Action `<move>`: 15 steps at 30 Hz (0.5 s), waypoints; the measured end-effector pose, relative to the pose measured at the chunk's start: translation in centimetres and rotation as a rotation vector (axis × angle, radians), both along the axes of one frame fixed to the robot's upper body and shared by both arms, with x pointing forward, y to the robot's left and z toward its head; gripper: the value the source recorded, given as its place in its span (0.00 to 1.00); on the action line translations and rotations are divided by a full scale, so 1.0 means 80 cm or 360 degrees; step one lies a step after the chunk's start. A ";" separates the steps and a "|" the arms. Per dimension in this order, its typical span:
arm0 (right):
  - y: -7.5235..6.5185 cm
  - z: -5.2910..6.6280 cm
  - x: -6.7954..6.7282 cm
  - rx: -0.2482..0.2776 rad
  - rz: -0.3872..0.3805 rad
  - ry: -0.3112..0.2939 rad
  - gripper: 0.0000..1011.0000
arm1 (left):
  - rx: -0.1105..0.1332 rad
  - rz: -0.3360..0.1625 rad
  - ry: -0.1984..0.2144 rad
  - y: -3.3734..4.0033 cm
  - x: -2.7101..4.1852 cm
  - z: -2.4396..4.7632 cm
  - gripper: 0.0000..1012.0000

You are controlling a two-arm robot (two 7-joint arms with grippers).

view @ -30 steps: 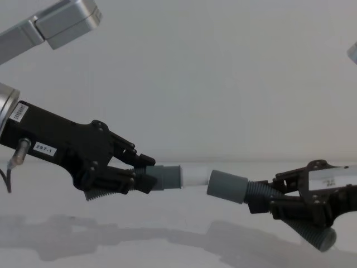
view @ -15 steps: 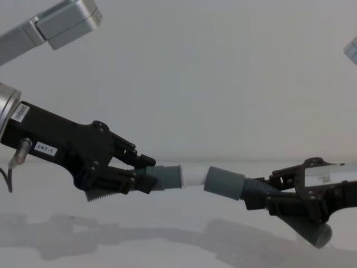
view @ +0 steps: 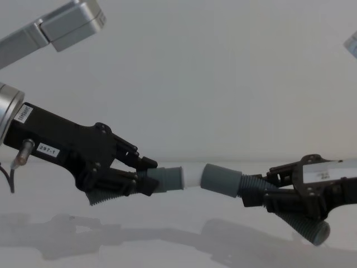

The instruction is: Use both hands to pick up one end of the pipe from the table, align the ends, and insert them.

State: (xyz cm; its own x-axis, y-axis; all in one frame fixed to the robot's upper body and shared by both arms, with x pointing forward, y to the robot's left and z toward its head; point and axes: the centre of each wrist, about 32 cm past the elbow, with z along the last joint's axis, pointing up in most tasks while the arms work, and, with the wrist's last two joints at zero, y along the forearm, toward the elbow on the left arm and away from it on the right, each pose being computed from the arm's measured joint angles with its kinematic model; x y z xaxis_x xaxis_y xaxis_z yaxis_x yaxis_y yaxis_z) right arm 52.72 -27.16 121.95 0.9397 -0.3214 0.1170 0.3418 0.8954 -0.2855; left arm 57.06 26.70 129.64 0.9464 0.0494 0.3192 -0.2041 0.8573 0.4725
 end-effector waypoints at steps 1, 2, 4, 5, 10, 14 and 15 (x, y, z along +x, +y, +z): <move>0.000 0.000 0.000 0.0001 0.0002 0.0000 0.28 | 0.0002 -0.0001 0.0001 -0.0002 0.0000 0.0001 0.34; 0.000 0.000 0.000 0.0001 0.0004 -0.0001 0.28 | 0.0003 -0.0001 0.0001 -0.0002 0.0000 0.0000 0.34; 0.000 0.001 0.000 0.0001 0.0010 -0.0002 0.28 | 0.0007 -0.0001 0.0003 -0.0005 0.0001 0.0002 0.34; 0.000 0.001 0.000 0.0001 0.0013 -0.0002 0.28 | 0.0008 -0.0001 0.0003 -0.0005 0.0001 0.0002 0.34; 0.000 0.002 0.000 -0.0001 0.0025 -0.0004 0.28 | 0.0013 0.0000 0.0004 -0.0008 0.0000 0.0005 0.34; 0.000 0.002 -0.001 -0.0001 0.0031 -0.0003 0.28 | 0.0016 0.0001 0.0004 -0.0011 -0.0001 0.0006 0.34; 0.000 0.002 -0.001 -0.0001 0.0032 -0.0003 0.28 | 0.0016 0.0002 0.0004 -0.0012 -0.0001 0.0007 0.34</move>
State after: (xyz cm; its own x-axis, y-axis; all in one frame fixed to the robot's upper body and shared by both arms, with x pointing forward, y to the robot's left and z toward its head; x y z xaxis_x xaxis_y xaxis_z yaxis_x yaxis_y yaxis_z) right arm 52.67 -27.15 122.14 0.9457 -0.3024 0.1191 0.3243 0.9018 -0.2857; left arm 57.05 26.61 129.69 0.9472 0.0473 0.3172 -0.2039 0.8522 0.4818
